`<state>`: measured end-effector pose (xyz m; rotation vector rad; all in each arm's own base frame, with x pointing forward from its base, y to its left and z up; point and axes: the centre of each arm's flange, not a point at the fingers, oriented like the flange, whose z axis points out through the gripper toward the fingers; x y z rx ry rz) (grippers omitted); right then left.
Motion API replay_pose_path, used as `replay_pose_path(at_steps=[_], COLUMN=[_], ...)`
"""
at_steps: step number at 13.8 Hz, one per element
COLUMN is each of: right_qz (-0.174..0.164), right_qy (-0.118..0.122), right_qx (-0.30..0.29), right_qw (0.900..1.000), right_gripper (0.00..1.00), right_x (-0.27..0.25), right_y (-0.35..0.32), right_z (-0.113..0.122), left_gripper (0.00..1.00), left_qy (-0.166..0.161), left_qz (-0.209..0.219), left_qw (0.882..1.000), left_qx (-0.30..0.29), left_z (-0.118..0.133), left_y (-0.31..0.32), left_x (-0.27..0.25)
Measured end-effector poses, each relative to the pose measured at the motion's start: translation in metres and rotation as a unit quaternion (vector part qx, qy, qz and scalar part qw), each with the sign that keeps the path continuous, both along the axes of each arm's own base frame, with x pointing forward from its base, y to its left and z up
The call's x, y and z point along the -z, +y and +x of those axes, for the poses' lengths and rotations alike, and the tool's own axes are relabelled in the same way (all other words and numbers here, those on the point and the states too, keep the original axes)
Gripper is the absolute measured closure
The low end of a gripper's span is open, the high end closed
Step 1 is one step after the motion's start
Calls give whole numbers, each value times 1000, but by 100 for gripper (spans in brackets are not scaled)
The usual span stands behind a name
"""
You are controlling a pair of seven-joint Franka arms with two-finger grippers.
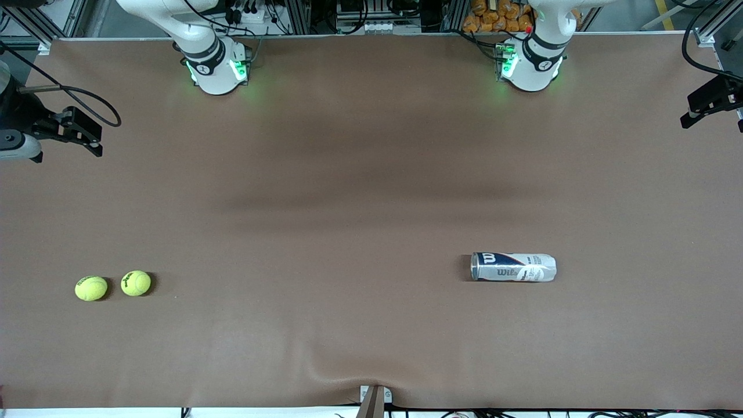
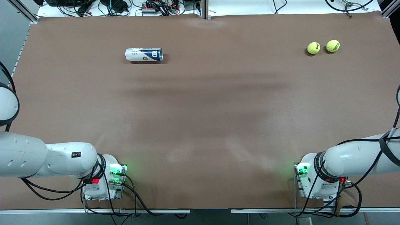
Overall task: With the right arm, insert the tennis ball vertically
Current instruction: 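Move the left gripper over the white-and-blue Wilson can, then lower the left gripper and close it around the can's body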
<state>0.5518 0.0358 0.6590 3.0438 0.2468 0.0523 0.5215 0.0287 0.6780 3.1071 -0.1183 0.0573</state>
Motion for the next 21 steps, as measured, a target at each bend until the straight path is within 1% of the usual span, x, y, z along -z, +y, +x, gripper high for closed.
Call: replay_pose_path(at_steps=[5, 8, 10, 12, 14, 16, 17, 18, 19, 21], right_qz=[0, 0, 0, 2, 17, 42, 48, 52, 53, 53], right_qy=[0, -1, -2, -1, 1, 3, 3, 3, 3, 4], right_qx=[0, 0, 2, 14, 38, 64, 70, 73, 73, 71], right_qw=[1000, 1000, 1000, 1000, 999, 997, 996, 996, 996, 996], right_gripper=[0, 0, 0, 0, 0, 0, 0, 0, 0, 0], right_x=[0, 0, 0, 0, 1, 4, 4, 4, 5, 5], right_y=[0, 0, -3, -15, -40, -66, -74, -77, -76, -74], right_z=[0, 0, 0, 1, 1, 0, 0, 0, 0, 0], left_gripper=[0, 0, 0, 0, 0, 0, 0, 0, 0, 0], left_qy=[3, 12, 23, 38, 43, 40, 40, 44, 52, 64], left_qz=[0, 1, 3, 14, 16, 18, 31, 52, 75, 106], left_qw=[1000, 1000, 999, 994, 983, 968, 958, 947, 936, 914], left_qx=[6, 22, 46, 103, 175, 248, 282, 314, 340, 387], left_z=[3, 6, 13, 24, 41, 62, 72, 81, 88, 100], left_y=[-7, -24, -50, -74, -87, -97, -104, -117, -133, -165], left_x=[14, 24, 39, 62, 88, 119, 135, 153, 173, 214])
